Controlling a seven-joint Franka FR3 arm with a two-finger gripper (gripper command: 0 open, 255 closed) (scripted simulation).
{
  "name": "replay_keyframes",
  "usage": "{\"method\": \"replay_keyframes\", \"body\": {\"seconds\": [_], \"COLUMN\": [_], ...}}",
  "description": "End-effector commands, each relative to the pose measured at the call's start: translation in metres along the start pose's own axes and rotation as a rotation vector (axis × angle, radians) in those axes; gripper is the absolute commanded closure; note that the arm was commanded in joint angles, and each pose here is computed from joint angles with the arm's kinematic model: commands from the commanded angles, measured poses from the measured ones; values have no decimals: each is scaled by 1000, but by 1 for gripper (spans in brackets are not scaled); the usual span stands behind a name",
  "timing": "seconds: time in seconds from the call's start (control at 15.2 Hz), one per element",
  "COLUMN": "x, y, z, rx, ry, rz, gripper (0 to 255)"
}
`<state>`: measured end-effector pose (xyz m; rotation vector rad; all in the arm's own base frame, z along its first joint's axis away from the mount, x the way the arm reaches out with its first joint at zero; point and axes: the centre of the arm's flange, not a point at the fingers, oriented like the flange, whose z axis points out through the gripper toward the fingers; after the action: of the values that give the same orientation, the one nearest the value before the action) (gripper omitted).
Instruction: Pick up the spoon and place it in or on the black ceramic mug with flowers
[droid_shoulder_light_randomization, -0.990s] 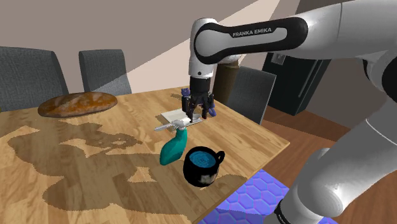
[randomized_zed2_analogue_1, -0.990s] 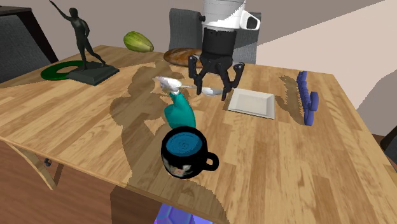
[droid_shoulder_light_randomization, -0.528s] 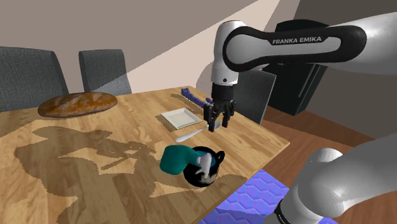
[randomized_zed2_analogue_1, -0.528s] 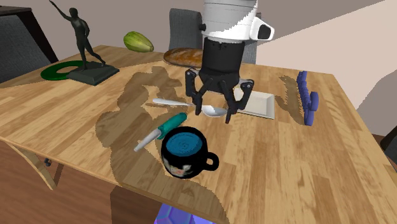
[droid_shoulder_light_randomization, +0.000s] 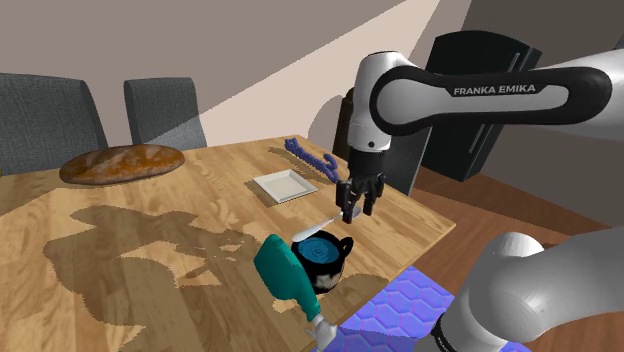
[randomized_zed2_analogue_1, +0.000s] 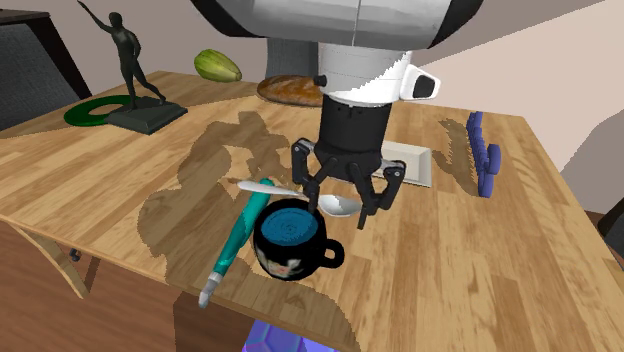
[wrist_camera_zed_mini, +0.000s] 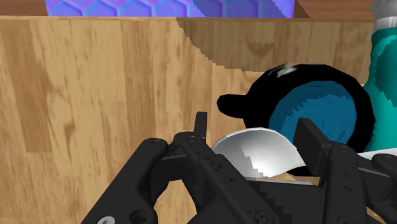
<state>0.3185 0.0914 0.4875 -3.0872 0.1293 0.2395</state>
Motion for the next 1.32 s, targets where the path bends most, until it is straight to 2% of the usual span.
{"method": "replay_keyframes", "body": {"seconds": [0.0, 0.53, 1.06, 1.12, 1.25], "x": [2, 9, 9, 9, 9], "y": [0, 1, 1, 1, 1], "z": [11, 53, 52, 52, 52], "rx": [0, 0, 0, 0, 0], "ry": [0, 0, 0, 0, 0], "rz": [0, 0, 0, 0, 0], "gripper": [255, 255, 255, 0, 0]}}
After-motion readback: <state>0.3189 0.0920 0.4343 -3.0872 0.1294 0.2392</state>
